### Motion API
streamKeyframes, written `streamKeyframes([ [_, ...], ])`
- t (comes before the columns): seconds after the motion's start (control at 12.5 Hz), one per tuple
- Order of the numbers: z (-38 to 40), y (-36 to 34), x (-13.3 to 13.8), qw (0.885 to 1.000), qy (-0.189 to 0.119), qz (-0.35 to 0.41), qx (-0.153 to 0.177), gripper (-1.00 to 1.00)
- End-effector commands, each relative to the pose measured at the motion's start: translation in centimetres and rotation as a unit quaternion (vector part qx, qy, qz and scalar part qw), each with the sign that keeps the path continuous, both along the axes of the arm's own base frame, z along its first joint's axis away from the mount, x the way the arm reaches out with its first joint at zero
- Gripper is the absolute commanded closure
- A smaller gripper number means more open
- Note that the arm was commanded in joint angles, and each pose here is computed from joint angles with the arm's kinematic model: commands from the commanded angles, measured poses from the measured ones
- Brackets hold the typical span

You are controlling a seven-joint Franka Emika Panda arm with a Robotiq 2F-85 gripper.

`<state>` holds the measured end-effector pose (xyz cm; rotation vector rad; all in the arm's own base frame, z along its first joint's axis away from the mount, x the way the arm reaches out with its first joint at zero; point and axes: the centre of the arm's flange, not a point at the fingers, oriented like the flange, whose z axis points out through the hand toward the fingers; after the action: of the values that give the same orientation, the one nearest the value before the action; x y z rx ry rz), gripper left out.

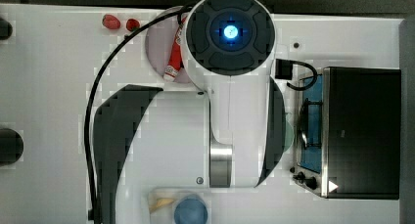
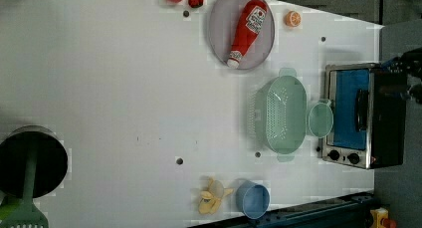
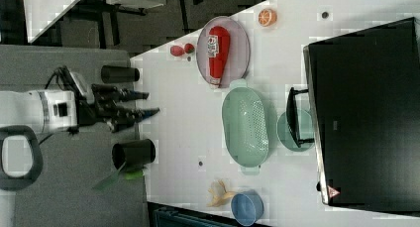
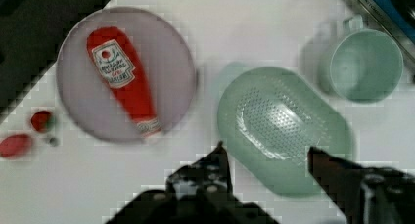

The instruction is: Drag strainer right to left.

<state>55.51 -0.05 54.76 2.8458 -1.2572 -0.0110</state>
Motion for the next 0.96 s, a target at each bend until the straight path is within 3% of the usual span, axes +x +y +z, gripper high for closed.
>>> streamKeyframes([
  [0.08,10.6,-4.7,-14.5,1.000,-0.003,-0.025,0.009,-0.60],
  [0.24,10.0,-4.7,-14.5,1.000,0.003,-0.025,0.010,-0.99],
  [0.64,2.0,-4.5,-12.1,0.998,0.051,-0.027,0.011,-1.00],
  [0.96,-7.3,-4.4,-9.9,0.997,0.040,-0.070,0.007,-1.00],
])
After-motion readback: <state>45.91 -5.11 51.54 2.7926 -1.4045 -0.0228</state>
